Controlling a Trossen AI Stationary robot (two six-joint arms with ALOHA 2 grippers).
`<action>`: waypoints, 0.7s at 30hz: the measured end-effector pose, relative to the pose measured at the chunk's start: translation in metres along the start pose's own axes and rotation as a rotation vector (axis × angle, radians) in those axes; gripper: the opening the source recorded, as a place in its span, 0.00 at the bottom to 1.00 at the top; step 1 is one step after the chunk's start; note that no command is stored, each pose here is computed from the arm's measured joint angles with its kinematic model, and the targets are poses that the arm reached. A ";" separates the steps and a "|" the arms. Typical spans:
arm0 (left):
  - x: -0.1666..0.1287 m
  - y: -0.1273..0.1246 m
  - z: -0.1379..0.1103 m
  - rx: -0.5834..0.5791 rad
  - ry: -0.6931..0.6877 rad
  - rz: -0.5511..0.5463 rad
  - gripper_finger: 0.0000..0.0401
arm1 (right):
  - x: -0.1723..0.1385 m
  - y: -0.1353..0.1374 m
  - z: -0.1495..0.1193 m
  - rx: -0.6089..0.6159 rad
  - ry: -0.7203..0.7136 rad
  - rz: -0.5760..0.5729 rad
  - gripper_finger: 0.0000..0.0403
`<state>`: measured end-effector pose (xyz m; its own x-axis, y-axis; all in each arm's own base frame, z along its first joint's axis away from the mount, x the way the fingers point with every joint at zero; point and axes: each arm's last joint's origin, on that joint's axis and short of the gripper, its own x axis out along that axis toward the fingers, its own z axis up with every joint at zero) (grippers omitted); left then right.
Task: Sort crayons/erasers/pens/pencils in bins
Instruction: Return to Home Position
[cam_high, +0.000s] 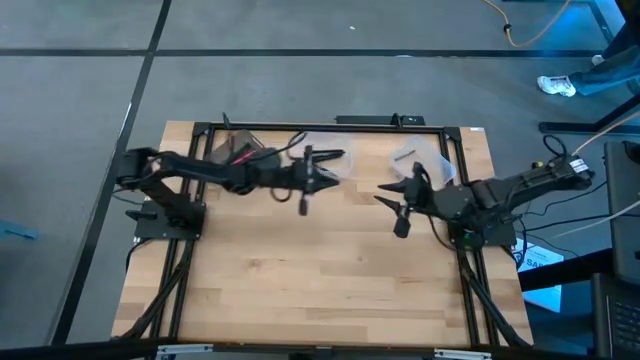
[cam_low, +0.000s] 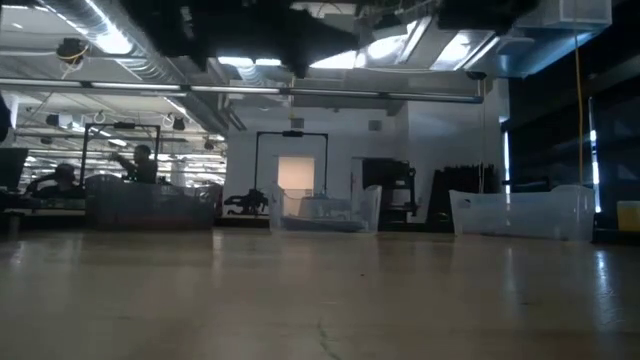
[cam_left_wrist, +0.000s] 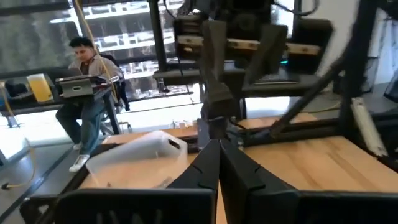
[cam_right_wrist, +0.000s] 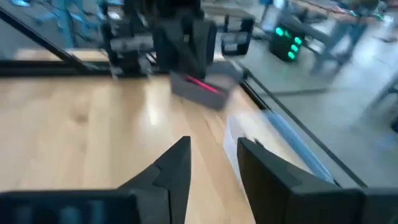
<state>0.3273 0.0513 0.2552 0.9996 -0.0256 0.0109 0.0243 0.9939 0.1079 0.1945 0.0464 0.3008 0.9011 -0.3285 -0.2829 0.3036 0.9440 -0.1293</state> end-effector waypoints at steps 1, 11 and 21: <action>-0.007 -0.004 -0.001 0.000 -0.010 -0.006 0.00 | 0.005 0.000 0.002 -0.005 -0.018 0.023 0.33; -0.073 -0.034 0.004 -0.008 -0.143 0.071 0.01 | 0.047 -0.006 0.015 -0.006 -0.170 0.193 0.33; -0.101 -0.051 -0.024 -0.021 -0.127 0.107 0.00 | 0.096 -0.003 0.000 0.024 -0.165 0.270 0.33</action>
<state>0.2253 0.0058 0.2252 0.9869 0.0681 0.1464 -0.0802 0.9936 0.0789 0.2805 0.0119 0.2739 0.9876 -0.0583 -0.1457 0.0519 0.9975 -0.0471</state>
